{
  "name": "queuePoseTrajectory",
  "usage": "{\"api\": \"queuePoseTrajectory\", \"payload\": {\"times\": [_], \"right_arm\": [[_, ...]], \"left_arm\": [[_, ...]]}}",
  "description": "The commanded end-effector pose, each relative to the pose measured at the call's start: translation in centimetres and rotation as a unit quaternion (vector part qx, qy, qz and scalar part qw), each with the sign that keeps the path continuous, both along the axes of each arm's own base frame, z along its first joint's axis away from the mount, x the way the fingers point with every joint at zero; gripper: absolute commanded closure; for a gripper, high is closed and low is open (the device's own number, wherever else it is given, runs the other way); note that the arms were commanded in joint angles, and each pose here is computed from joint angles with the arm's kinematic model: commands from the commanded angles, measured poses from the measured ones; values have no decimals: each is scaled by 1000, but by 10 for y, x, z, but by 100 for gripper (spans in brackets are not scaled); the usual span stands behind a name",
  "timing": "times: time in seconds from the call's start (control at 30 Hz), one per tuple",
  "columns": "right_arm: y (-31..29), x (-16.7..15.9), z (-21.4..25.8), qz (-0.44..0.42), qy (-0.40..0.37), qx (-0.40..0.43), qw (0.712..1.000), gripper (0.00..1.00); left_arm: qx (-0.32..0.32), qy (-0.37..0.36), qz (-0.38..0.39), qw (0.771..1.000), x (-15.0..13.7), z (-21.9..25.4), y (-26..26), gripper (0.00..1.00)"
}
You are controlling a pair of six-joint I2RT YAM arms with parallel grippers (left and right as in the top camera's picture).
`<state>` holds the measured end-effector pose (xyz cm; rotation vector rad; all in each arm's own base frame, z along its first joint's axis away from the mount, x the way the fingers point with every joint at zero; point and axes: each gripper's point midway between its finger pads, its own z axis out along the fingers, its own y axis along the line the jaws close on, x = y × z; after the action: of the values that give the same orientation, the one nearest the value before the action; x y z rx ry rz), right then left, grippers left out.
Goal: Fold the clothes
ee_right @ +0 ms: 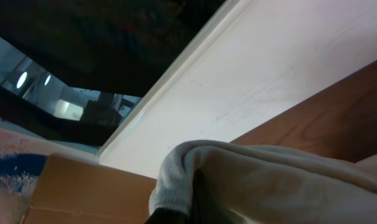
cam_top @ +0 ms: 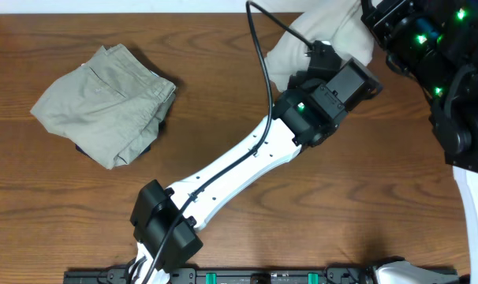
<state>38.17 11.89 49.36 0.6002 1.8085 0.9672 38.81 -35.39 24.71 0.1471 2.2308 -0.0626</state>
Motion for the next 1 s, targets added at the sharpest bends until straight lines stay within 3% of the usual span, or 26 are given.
{"api": "queuePoseTrajectory", "payload": {"times": [0.0,0.2,0.57,0.97], "right_arm": [[-5,-20,25,-11,-34,2,999,99],[-41,-24,12,-94,-17,-64,993,99],[-112,-39,-55,-153,114,-207,960,99],[-133,-81,-104,-86,220,-340,910,99]], "left_arm": [[68,-29,28,997,8,1,21,94],[127,-15,27,991,-12,19,55,94],[150,-68,-19,986,-56,127,129,94],[106,-166,-95,976,-126,226,200,94]]}}
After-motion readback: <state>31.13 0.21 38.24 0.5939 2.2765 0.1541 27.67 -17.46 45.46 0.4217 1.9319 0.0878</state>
